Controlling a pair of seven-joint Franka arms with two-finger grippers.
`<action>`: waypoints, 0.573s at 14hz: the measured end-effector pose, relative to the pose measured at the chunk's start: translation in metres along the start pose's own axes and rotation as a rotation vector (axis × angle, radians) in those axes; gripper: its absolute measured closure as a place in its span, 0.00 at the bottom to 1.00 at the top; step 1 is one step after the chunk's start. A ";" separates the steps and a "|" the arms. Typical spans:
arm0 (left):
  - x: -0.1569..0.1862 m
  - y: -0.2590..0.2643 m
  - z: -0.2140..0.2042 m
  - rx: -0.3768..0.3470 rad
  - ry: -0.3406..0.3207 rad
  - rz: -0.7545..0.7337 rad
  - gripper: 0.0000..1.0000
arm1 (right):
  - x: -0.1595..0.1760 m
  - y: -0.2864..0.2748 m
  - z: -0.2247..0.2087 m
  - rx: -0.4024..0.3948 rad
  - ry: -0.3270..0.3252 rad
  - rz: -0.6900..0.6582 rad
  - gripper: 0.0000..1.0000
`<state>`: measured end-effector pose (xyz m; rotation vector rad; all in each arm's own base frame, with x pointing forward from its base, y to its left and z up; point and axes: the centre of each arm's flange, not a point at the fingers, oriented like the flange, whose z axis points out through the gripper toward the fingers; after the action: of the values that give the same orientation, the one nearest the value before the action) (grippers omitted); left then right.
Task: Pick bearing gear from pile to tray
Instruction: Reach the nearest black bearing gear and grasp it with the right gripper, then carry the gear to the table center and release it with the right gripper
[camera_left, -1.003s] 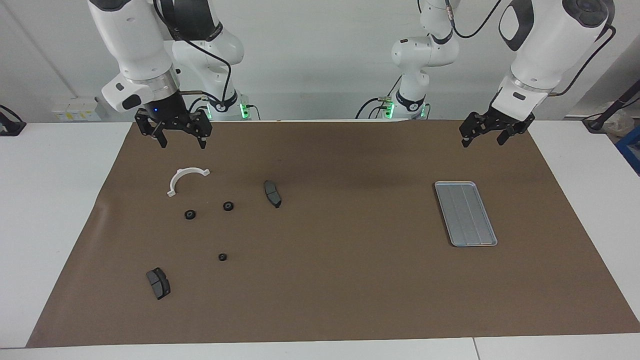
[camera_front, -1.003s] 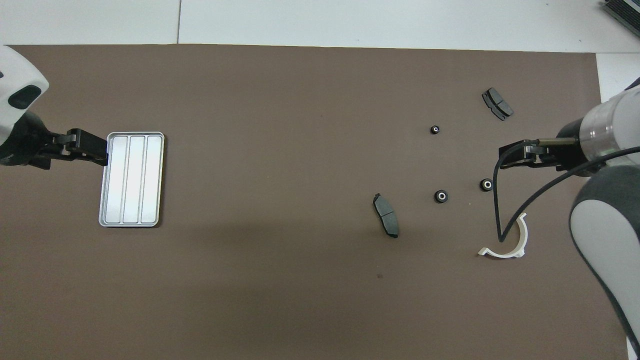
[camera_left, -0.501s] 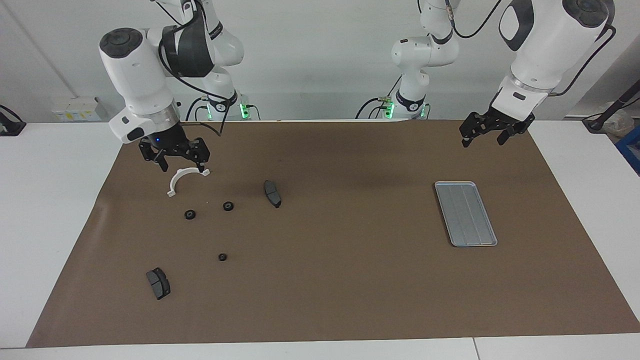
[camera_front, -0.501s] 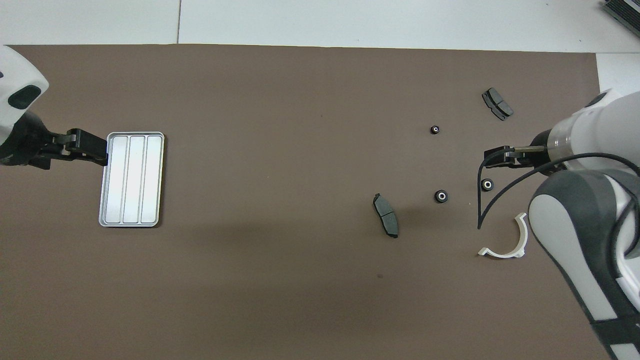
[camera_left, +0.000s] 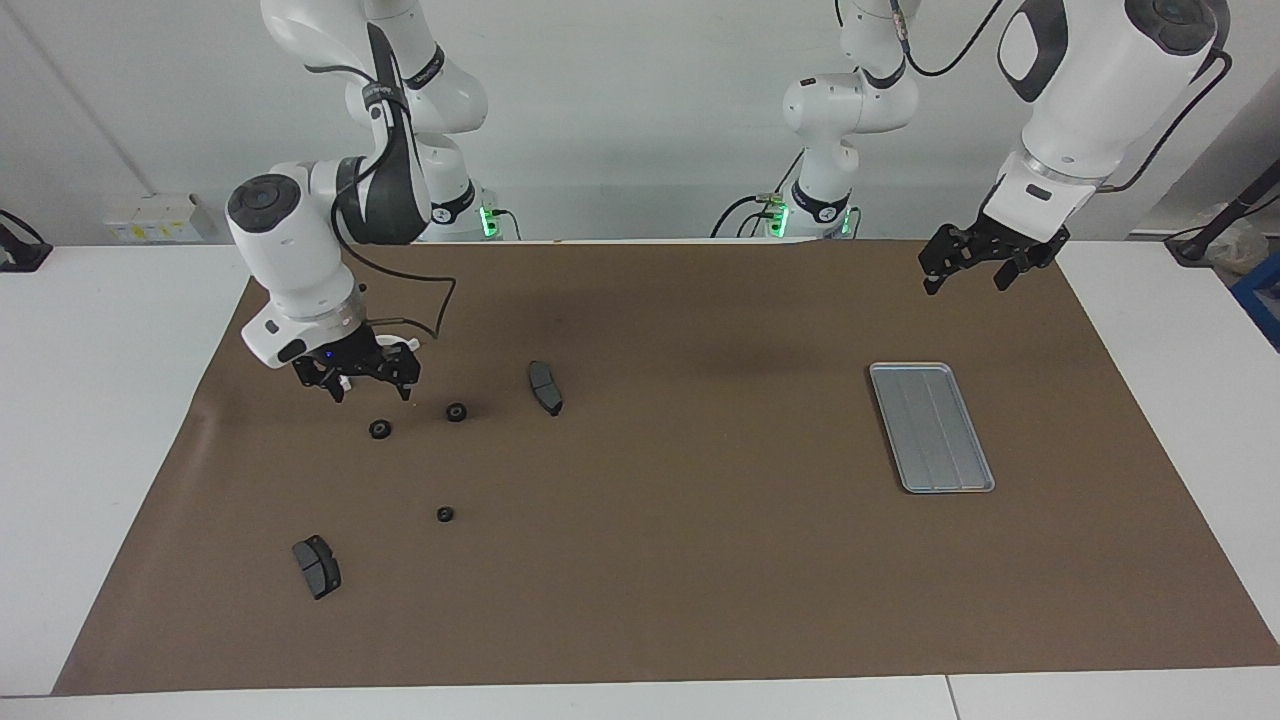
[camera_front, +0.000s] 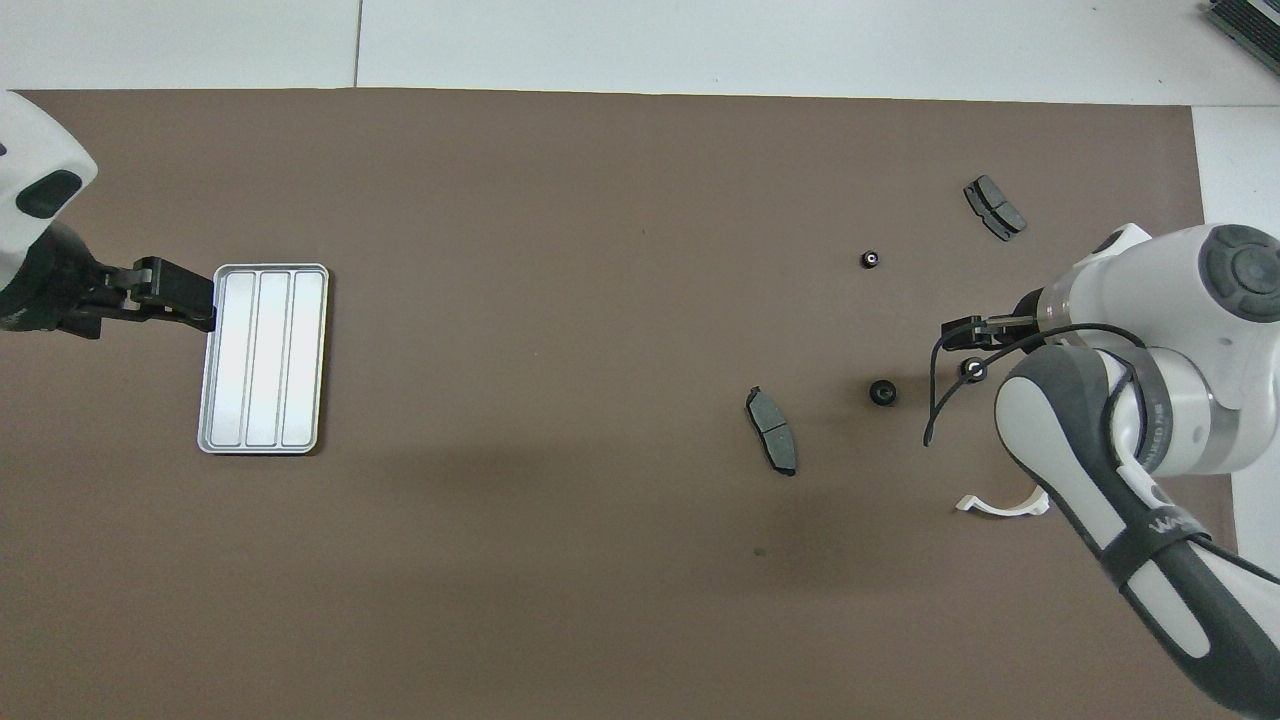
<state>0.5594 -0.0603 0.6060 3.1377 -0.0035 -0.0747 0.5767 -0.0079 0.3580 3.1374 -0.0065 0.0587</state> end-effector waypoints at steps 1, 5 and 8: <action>0.000 0.000 0.000 0.000 0.000 0.000 0.00 | -0.001 0.007 0.014 0.001 -0.008 0.000 0.00; 0.000 0.000 0.000 0.000 0.000 0.000 0.00 | -0.006 0.014 0.049 0.005 0.000 0.004 0.01; 0.000 0.000 0.000 0.000 0.000 0.000 0.00 | -0.010 0.013 0.057 0.006 -0.012 0.004 0.07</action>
<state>0.5594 -0.0603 0.6060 3.1377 -0.0035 -0.0747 0.5689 -0.0212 0.3008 3.1437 -0.0126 0.0400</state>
